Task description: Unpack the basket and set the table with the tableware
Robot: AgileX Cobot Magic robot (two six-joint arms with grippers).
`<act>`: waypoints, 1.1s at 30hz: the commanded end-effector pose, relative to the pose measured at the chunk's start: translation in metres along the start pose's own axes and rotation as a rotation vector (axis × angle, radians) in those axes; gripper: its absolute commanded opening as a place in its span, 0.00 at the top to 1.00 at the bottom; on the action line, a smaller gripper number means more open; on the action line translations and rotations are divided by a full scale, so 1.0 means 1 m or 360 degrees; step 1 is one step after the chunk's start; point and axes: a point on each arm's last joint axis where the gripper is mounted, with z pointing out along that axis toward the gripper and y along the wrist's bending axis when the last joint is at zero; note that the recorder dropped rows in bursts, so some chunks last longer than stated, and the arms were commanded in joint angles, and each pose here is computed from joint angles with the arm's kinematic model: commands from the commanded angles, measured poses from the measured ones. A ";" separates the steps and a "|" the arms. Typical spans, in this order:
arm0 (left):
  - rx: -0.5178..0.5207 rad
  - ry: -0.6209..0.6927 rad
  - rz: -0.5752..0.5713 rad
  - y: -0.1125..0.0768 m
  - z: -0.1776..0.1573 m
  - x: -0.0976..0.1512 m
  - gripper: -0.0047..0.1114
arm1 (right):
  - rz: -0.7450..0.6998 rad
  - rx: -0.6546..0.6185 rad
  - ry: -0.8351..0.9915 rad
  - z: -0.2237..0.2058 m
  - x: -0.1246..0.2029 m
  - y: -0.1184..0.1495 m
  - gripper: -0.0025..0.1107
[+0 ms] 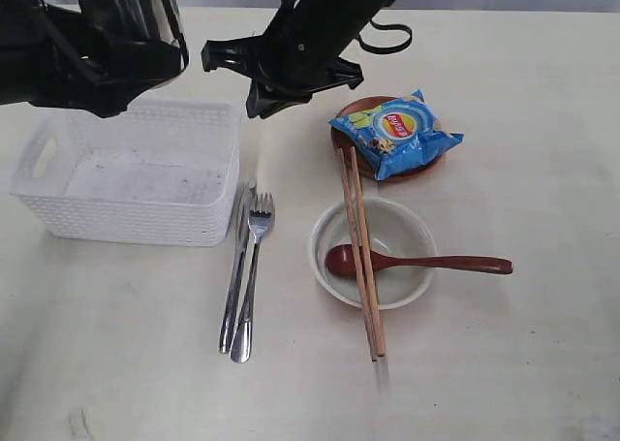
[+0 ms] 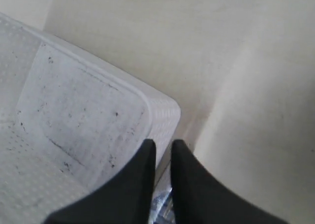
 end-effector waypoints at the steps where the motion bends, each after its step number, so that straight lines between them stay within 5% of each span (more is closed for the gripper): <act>1: 0.0024 -0.0024 -0.0022 -0.003 -0.001 -0.001 0.96 | 0.0025 0.0067 0.0094 -0.012 0.000 -0.001 0.69; 6: 0.0024 -0.0026 -0.0032 -0.003 -0.001 -0.001 0.96 | -0.0007 0.0069 0.0233 -0.001 0.013 0.011 0.55; 20: 0.0051 -0.0034 -0.0046 -0.005 -0.002 -0.001 0.96 | 0.0155 0.0066 0.0178 0.043 0.010 0.020 0.62; 22: 0.0048 -0.0033 -0.0050 -0.004 -0.002 -0.001 0.96 | 0.0148 0.0054 0.0144 0.044 0.004 0.022 0.66; 27: 0.0049 -0.0033 -0.0073 -0.004 -0.002 -0.001 0.96 | 0.0132 0.0005 -0.0010 0.041 -0.016 0.029 0.98; 33: 0.0057 -0.0051 -0.0103 -0.007 -0.005 -0.004 0.96 | 0.0224 -0.0039 -0.0283 0.039 -0.040 0.033 0.98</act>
